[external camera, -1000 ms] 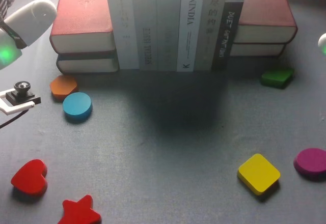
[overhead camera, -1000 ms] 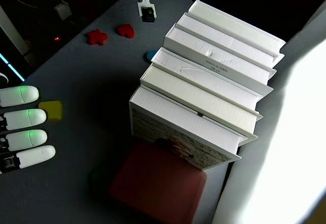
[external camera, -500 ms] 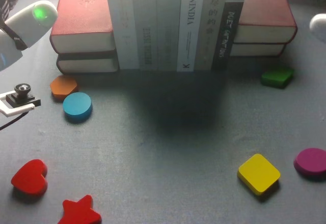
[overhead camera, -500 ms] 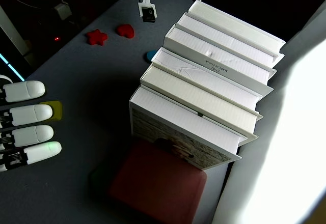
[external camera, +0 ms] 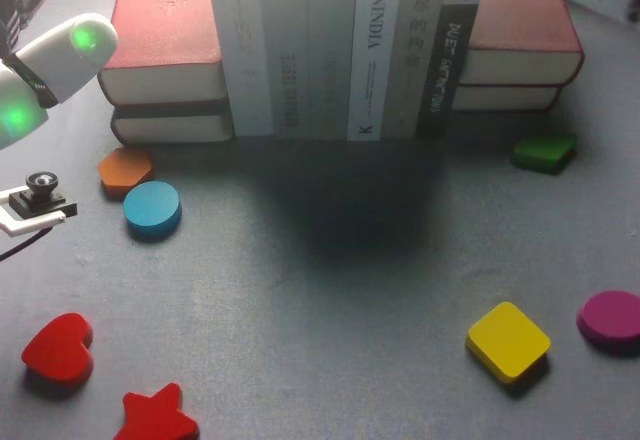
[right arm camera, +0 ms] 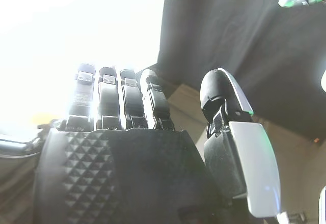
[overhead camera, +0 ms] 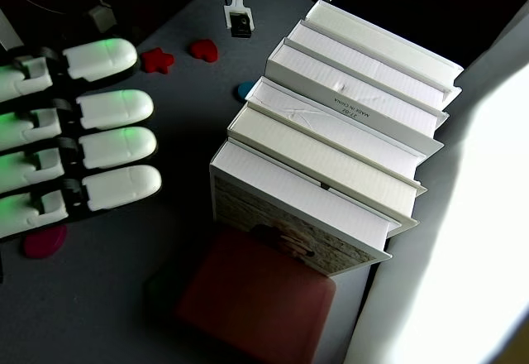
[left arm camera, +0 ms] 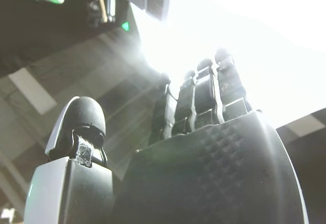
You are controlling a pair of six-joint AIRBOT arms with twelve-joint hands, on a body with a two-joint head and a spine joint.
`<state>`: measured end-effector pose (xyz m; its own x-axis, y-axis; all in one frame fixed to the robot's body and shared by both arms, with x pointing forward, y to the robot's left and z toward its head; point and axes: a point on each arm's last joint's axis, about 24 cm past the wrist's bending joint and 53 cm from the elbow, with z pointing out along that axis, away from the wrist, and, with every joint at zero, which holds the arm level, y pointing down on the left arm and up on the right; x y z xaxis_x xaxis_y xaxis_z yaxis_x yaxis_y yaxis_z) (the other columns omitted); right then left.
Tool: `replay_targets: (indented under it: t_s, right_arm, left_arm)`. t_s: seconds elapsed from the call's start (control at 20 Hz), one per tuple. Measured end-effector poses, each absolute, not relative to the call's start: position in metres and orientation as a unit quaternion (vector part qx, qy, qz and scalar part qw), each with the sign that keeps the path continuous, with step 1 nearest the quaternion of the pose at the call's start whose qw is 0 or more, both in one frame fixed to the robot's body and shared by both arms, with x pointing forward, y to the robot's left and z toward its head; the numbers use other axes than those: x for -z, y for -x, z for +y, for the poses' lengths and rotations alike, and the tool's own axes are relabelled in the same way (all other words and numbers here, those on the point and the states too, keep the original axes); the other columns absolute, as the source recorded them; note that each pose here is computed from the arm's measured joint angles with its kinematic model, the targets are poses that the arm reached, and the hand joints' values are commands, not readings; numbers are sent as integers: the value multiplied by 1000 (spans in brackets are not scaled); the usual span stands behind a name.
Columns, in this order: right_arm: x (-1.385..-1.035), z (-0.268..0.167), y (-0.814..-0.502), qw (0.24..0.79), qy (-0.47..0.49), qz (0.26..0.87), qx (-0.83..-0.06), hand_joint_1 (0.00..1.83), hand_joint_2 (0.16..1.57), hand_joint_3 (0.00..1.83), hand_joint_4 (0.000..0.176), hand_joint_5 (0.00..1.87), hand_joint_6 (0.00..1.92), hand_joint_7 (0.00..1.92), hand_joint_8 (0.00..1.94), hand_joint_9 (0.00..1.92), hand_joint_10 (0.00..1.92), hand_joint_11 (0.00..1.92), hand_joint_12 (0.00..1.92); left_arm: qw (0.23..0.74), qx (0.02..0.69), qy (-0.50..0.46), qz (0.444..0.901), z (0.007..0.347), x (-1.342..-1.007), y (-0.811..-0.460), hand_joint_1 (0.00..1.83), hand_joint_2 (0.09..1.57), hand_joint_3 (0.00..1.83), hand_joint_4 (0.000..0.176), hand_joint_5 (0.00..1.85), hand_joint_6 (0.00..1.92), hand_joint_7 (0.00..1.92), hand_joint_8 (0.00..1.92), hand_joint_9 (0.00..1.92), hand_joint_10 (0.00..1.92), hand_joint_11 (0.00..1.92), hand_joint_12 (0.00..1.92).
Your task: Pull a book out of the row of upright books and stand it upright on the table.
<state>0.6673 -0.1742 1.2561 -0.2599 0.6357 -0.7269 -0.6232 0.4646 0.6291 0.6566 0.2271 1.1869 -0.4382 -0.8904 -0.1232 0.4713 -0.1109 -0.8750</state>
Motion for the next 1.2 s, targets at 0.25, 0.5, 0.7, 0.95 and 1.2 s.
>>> replay_targets:
  t_s: [0.25,0.5,0.7,0.95,1.2]
  right_arm:
    - [-1262,-148,-692,614,14,615,-495,101,1381,4,23,117,48,0,0,0,0,0,0]
    - [-1255,-129,-712,605,20,638,-476,66,1389,7,12,216,67,0,0,0,0,0,0]
    - [-1250,-115,-722,600,29,650,-465,108,1384,2,1,298,88,0,0,0,0,0,0]
    - [-1246,-103,-725,595,40,660,-457,140,1392,0,0,710,490,198,4,0,0,0,0]
    - [-1253,-89,-713,594,55,650,-470,13,1408,5,0,636,567,265,2,0,0,0,0]
  left_arm:
    - [480,704,232,469,232,-1180,-655,311,1361,1,37,89,2,12,2,0,0,0,205]
    - [482,703,235,466,234,-1180,-656,305,1369,1,30,97,1,5,2,0,0,0,209]
    - [481,705,239,463,232,-1178,-656,265,1356,0,49,99,0,18,1,0,0,0,282]
    - [480,706,238,463,232,-1178,-655,256,1360,1,37,103,1,4,1,0,0,0,230]
    - [482,704,241,463,235,-1176,-654,270,1365,0,18,105,1,13,1,0,0,0,303]
